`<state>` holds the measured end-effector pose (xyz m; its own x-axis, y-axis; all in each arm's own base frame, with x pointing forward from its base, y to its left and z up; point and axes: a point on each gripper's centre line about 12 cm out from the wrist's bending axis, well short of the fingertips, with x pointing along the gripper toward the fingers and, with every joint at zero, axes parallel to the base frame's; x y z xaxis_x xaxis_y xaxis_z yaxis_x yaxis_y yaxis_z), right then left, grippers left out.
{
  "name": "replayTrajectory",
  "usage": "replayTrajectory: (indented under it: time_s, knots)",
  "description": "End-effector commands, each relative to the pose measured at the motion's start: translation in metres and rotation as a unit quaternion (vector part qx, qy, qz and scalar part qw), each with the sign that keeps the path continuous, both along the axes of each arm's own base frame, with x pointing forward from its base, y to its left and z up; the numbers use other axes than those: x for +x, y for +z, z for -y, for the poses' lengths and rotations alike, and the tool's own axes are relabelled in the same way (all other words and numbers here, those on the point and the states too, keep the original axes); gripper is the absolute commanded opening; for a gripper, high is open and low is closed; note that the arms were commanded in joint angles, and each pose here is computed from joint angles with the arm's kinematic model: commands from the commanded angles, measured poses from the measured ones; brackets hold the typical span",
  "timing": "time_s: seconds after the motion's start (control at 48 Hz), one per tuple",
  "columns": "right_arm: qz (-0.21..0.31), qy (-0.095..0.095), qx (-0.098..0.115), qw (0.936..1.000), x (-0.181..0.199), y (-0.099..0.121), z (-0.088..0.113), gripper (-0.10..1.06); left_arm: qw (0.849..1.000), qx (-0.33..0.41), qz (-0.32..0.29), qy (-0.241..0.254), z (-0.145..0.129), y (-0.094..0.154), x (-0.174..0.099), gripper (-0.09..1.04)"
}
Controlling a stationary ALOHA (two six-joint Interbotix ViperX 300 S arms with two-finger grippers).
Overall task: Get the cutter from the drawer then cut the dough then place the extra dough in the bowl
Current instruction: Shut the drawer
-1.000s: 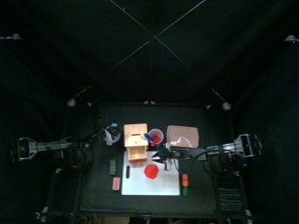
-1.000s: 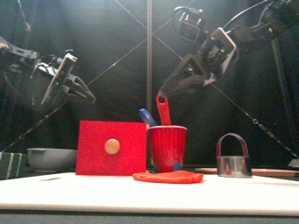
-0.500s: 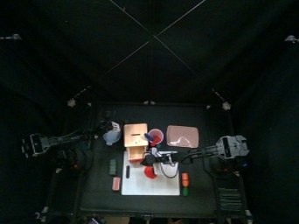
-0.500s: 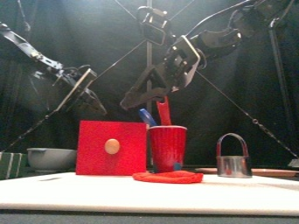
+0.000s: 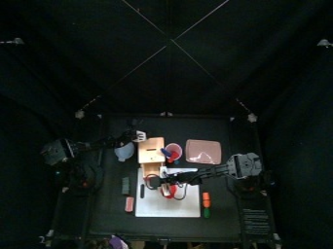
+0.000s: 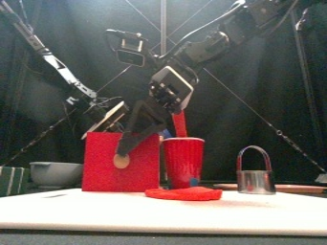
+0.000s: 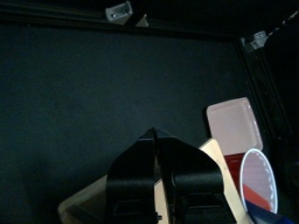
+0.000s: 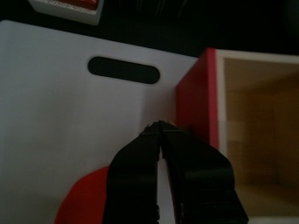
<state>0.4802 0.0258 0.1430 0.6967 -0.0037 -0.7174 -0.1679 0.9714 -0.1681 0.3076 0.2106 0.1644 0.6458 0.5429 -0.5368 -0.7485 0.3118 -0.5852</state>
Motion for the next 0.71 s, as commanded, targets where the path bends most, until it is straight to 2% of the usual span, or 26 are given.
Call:
replayTrajectory:
  time_s: [0.021,0.292,0.708]
  knots:
    - [0.012,-0.004,-0.005,0.9999,0.011,0.014,0.003,0.37,1.000,0.005,0.009,-0.004,-0.004,0.011,0.006,0.34]
    - [0.015,-0.004,-0.013,0.9998,0.021,0.014,0.007,0.37,1.000,-0.008,-0.004,-0.011,0.002,0.005,-0.001,0.34]
    - [0.015,-0.033,-0.016,0.9992,0.025,0.014,0.037,0.37,1.000,-0.006,-0.005,-0.011,0.002,0.006,-0.005,0.34]
